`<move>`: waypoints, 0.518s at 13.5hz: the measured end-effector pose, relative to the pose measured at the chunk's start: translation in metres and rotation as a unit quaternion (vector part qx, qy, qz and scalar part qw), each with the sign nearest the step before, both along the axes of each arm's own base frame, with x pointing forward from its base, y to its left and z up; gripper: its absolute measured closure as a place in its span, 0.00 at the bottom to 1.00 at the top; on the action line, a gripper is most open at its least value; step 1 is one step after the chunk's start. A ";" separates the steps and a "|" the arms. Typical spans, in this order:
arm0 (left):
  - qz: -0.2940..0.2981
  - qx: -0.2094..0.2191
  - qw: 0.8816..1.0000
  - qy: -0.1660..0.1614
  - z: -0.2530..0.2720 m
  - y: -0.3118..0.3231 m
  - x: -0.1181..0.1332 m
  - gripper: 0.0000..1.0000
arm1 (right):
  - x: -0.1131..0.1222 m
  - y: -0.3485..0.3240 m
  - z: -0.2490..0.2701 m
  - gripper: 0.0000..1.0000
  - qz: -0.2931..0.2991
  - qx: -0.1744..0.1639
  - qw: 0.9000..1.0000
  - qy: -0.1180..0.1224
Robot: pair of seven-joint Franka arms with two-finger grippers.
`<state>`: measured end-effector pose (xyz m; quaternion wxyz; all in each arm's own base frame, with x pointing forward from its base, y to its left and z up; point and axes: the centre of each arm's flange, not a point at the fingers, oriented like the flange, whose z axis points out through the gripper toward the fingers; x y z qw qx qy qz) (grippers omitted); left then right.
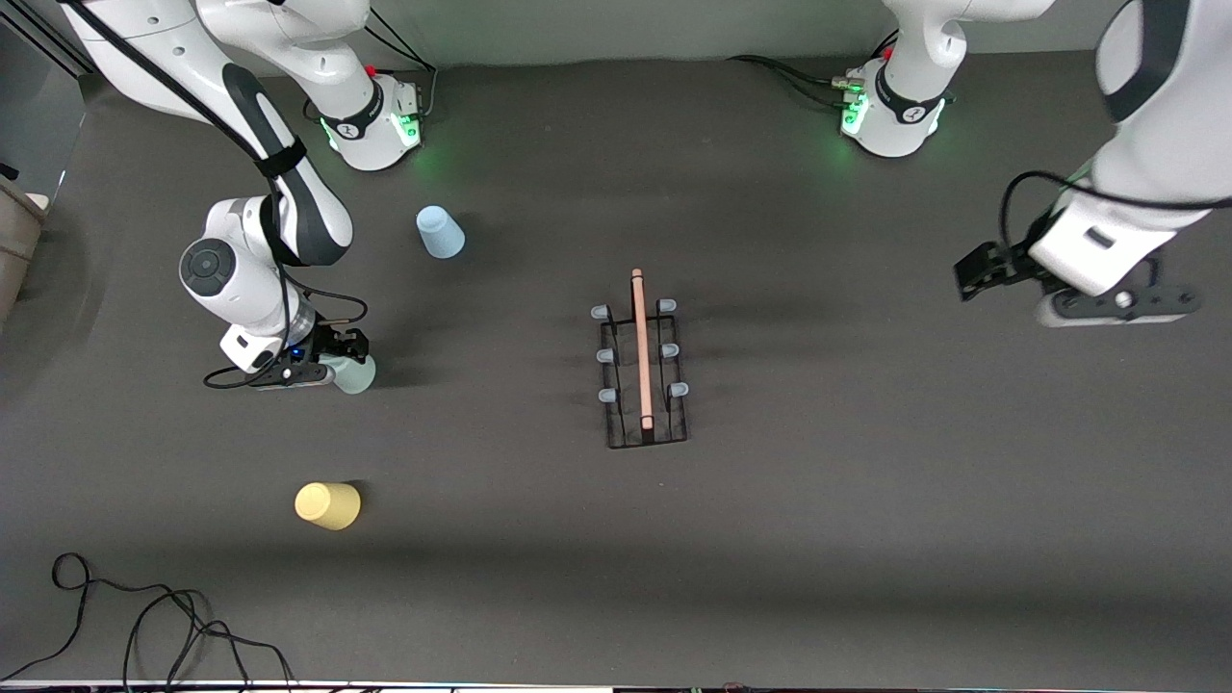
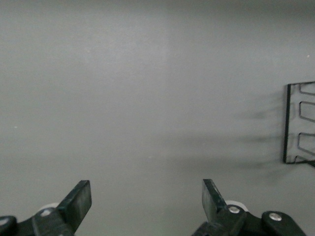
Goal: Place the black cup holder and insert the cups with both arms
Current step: 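Grasp the pale green cup with the right gripper and lift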
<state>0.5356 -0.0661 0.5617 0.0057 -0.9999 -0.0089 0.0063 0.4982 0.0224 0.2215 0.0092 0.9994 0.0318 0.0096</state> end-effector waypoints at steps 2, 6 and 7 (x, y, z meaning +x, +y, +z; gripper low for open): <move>-0.005 -0.001 1.000 -0.005 0.009 0.020 -0.005 0.00 | 0.009 0.001 0.025 0.33 -0.004 0.002 1.000 -0.021; -0.014 -0.002 1.000 -0.003 0.007 0.038 -0.005 0.00 | 0.033 0.003 0.159 0.33 -0.021 0.002 1.000 0.016; -0.017 -0.003 1.000 -0.003 0.007 0.044 -0.005 0.00 | 0.036 0.002 0.202 0.33 -0.029 0.000 0.999 0.032</move>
